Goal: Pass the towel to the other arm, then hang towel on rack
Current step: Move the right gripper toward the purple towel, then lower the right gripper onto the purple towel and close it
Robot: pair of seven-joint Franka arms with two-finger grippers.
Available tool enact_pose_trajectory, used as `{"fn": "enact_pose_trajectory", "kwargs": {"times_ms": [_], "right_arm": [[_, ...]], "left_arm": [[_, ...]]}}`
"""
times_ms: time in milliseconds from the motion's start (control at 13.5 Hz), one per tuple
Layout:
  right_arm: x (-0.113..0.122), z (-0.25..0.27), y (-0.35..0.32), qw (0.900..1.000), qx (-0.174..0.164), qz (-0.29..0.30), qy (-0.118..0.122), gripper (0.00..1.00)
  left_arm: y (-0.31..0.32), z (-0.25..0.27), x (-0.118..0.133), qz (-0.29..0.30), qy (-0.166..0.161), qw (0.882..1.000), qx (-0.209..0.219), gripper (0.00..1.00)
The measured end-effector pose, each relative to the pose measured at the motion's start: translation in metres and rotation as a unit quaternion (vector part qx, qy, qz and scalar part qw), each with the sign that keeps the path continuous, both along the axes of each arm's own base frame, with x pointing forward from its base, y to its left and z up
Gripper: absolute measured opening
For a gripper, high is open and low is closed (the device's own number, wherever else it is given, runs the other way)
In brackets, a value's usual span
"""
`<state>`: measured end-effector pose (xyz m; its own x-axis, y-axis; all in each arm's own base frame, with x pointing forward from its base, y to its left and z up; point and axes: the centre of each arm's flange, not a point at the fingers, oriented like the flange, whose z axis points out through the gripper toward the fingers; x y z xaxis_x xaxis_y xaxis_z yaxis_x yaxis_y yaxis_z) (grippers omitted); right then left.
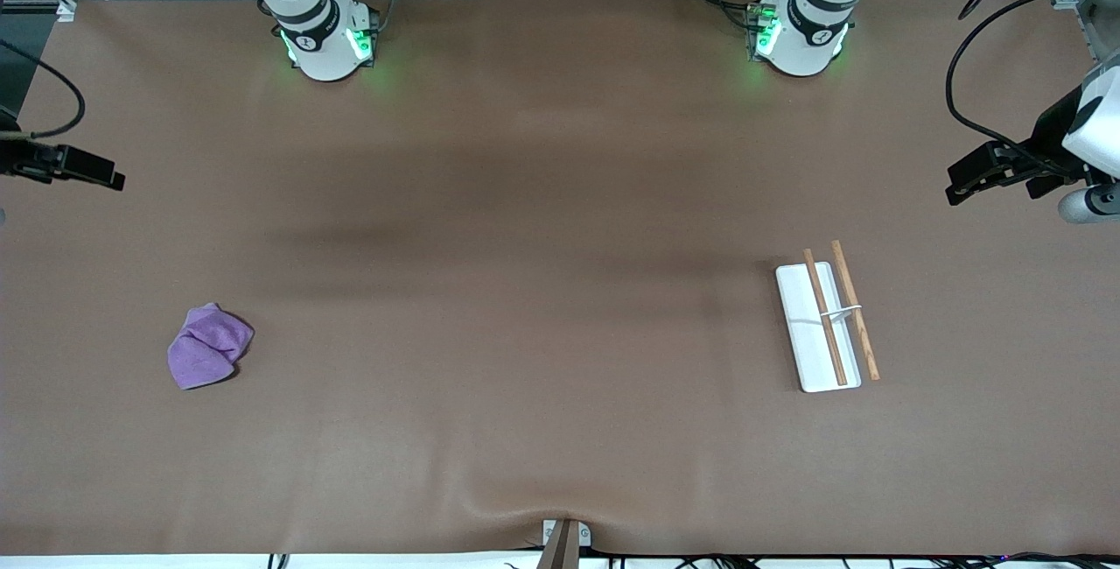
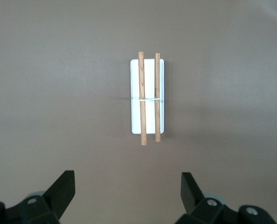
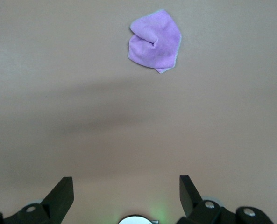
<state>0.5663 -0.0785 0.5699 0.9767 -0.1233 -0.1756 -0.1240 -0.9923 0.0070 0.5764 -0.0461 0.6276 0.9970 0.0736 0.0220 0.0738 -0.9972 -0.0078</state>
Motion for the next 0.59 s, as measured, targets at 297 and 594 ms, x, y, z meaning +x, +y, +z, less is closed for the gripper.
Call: {"fn": "enact_pose_trajectory", "kwargs": {"times_ms": [297,594], "right_arm": [[0.032,-0.040,-0.004,1.000,0.002,0.024,-0.004,1.00],[0.074,-0.078,-0.012,0.994,-0.008,0.103,-0.025,1.00]], "left_arm": [[0.001,0.000,0.000,0.001,0.000,1.000,0.000,1.00],[0.001,0.001,0.000,0.001,-0.001,1.000,0.000,1.00]]}}
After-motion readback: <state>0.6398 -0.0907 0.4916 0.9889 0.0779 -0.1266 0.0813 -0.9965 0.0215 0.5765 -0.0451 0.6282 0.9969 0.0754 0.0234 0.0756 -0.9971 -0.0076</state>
